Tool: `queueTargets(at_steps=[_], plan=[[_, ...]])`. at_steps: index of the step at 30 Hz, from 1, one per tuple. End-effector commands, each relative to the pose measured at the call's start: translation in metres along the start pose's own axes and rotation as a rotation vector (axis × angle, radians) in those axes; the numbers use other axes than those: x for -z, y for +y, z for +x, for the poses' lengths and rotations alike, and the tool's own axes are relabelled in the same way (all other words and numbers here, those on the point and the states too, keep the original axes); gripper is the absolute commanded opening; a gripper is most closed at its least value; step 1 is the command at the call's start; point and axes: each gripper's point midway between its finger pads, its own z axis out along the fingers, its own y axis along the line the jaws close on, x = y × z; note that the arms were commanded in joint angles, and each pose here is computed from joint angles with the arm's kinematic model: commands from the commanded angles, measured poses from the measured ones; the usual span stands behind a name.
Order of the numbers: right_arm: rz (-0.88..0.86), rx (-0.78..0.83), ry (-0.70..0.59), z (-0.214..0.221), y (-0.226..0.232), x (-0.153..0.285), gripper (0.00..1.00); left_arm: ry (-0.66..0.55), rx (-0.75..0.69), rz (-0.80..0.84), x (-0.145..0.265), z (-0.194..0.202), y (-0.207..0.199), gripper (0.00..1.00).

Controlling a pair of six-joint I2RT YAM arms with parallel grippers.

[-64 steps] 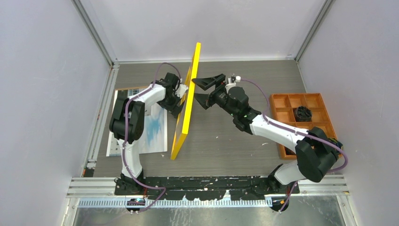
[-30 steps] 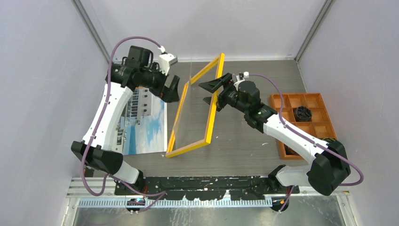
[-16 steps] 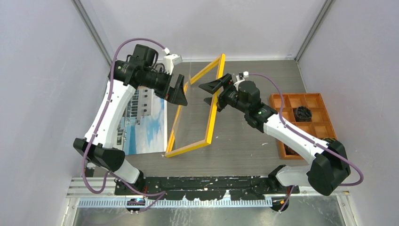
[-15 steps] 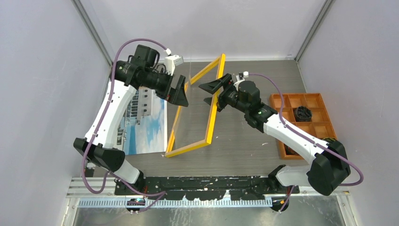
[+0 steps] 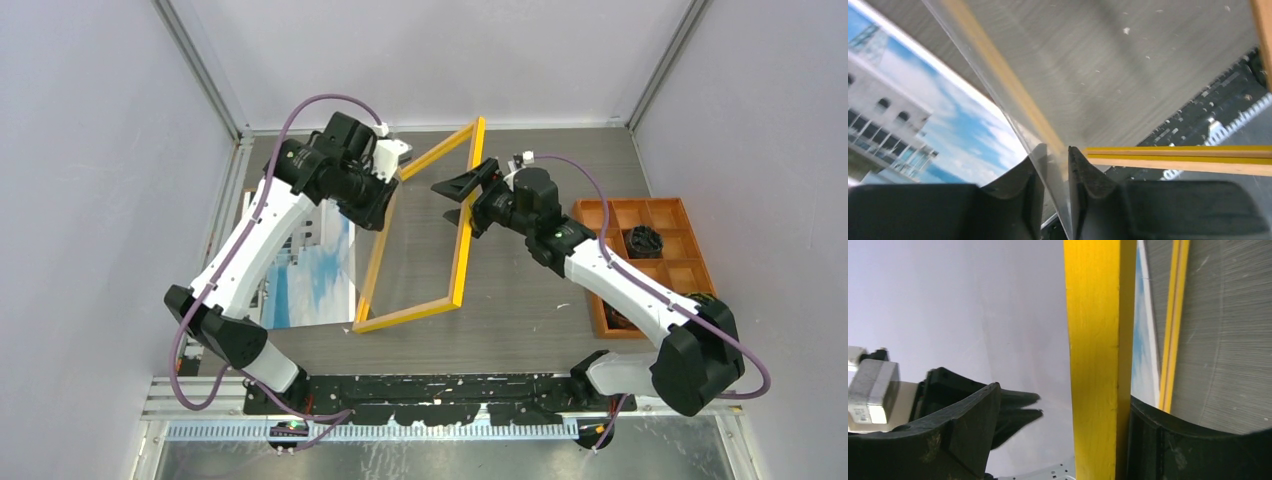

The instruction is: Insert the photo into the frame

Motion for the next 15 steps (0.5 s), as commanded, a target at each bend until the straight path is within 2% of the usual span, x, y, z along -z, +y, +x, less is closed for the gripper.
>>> queueTargets(at_steps=[1, 5, 8, 15], plan=[[-0.028, 0.090, 0.018, -0.005, 0.016, 0.021, 0.81, -0.114, -0.048, -0.218, 0.032, -0.028, 0.032, 0.19], [0.076, 0.174, 0.031, -0.007, -0.007, 0.034, 0.80, -0.142, -0.052, -0.245, 0.046, -0.039, 0.031, 0.14], [0.159, 0.259, 0.039, -0.007, -0.028, 0.042, 0.80, -0.142, -0.033, -0.242, 0.048, -0.043, 0.029, 0.06], [0.310, 0.349, 0.080, -0.004, -0.078, 0.051, 0.77, -0.200, -0.056, -0.278, 0.071, -0.054, 0.028, 0.03]])
